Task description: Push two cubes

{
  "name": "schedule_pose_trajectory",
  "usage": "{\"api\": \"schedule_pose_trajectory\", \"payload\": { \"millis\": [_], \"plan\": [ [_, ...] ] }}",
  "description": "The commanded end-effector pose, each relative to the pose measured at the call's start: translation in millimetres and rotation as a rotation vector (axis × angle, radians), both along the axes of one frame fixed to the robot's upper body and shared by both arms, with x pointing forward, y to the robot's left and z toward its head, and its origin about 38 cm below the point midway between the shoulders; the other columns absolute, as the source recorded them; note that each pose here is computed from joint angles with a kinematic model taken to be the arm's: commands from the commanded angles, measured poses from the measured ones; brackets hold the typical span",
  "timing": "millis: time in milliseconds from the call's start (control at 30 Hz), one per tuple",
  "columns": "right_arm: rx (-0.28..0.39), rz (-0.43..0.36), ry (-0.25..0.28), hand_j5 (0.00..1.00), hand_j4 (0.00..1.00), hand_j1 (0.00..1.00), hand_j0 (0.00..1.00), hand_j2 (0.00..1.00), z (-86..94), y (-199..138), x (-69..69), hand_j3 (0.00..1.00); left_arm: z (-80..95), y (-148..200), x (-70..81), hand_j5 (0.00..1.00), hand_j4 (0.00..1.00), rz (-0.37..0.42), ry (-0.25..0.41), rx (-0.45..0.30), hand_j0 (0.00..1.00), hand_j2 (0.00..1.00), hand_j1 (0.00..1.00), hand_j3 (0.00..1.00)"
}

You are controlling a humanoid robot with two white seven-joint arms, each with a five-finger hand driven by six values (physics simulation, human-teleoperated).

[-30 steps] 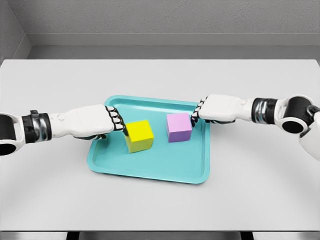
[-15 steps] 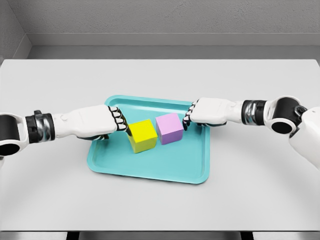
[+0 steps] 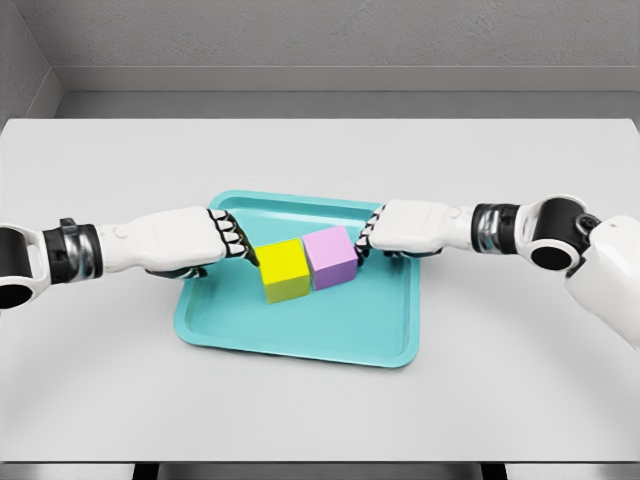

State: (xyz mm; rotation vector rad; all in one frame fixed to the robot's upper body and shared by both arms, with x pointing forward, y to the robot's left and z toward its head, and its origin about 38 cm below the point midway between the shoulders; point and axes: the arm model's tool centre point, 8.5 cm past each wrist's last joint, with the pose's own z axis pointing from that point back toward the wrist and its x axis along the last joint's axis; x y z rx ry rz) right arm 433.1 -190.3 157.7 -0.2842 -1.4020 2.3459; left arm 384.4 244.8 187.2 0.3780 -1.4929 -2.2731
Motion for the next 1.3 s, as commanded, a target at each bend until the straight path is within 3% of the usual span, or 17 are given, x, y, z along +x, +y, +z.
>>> {"api": "schedule_pose_trajectory", "payload": {
  "millis": [0,267,600,767,900,967,1067,1267],
  "plan": [
    [0.003,0.004,0.005,0.57,0.57,0.57,0.57,0.57,-1.0,1.8,-1.1,0.57,-2.3,4.2,1.9,0.79,0.79,0.014,0.01,0.002,0.79,0.79,0.79,0.79],
    [0.001,0.006,0.006,0.57,0.57,0.57,0.57,0.57,-1.9,2.2,-1.8,0.57,-1.3,27.5,7.1,0.79,0.79,0.064,0.018,0.037,0.79,0.79,0.79,0.79],
    [-0.001,0.007,0.015,0.57,0.57,0.57,0.57,0.57,-5.6,1.3,-4.5,0.57,31.7,70.0,10.5,0.81,0.81,0.14,-0.015,0.045,0.81,0.81,0.81,0.81],
    [0.004,0.03,-0.006,0.57,0.57,0.57,0.57,0.57,1.6,5.4,-9.3,0.57,32.5,71.1,10.1,0.81,0.81,0.14,-0.015,0.047,0.81,0.81,0.81,0.81],
    [-0.01,0.02,-0.039,0.57,0.57,0.57,0.57,0.57,18.4,-11.8,-9.6,0.57,34.5,74.0,9.4,0.82,0.82,0.144,-0.01,0.043,0.82,0.82,0.82,0.82],
    [-0.009,0.032,-0.067,0.57,0.57,0.57,0.57,0.57,28.9,-13.2,-13.0,0.57,38.6,78.7,9.0,0.85,0.85,0.151,-0.009,0.04,0.85,0.85,0.85,0.85],
    [-0.01,0.031,-0.069,0.58,0.58,0.58,0.58,0.58,29.6,-13.7,-13.0,0.58,44.9,98.6,11.3,0.99,0.99,0.198,-0.007,0.051,0.99,0.99,0.99,0.99],
    [-0.005,0.034,-0.081,0.58,0.58,0.58,0.58,0.58,34.6,-12.8,-11.5,0.58,49.4,117.0,12.2,1.0,1.0,0.238,-0.005,0.067,1.0,1.0,1.0,1.0]
  ]
}}
